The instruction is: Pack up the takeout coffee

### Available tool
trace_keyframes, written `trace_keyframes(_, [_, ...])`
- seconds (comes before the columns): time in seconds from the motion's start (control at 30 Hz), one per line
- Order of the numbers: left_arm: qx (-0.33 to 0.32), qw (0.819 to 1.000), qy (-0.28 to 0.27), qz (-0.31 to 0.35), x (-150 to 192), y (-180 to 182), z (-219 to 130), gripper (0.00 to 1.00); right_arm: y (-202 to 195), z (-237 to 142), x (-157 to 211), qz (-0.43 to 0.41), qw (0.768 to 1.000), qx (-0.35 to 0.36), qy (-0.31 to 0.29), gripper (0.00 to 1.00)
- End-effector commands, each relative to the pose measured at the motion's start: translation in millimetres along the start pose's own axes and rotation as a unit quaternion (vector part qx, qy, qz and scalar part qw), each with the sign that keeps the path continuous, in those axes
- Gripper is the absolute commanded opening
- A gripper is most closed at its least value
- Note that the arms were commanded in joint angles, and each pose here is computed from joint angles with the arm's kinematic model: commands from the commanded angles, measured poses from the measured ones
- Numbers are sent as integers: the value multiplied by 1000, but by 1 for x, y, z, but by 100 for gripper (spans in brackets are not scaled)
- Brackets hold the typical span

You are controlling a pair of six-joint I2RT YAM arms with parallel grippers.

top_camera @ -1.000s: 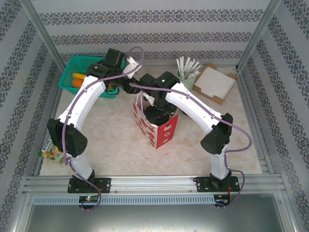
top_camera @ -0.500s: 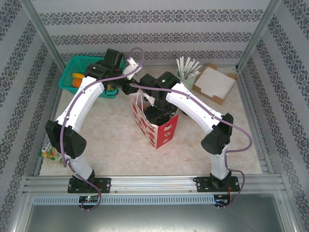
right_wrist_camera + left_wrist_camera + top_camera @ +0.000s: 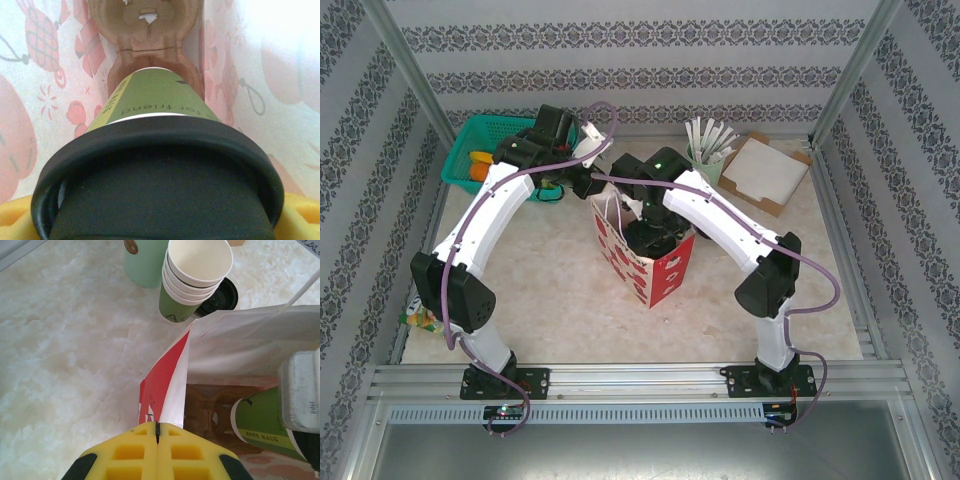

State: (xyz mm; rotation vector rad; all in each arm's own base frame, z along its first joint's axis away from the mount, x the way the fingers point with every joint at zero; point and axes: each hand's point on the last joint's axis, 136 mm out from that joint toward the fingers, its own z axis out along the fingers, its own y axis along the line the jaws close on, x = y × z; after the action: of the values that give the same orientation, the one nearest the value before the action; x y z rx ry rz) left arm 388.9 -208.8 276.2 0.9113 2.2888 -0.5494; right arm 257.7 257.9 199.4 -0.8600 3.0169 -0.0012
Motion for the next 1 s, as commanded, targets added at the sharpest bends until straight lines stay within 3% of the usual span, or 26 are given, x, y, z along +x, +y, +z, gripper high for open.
trace_keyframes(0.0, [-13,1000,-18,-8,-6,2,-10,0,-3,13,12,-4,999,9,48,63])
trace_keyframes(0.33, [-49,998,-29,-19,-10,16,-8,0,-5,32,14,-8,998,10,64,62])
trace_keyframes(0.5, [-47,997,-49,-37,-17,17,-5,0,-4,38,5,9,999,1,46,62])
trace_keyframes(0.97, [-53,997,-45,-44,-14,20,-4,0,-1,49,2,16,999,-12,41,62])
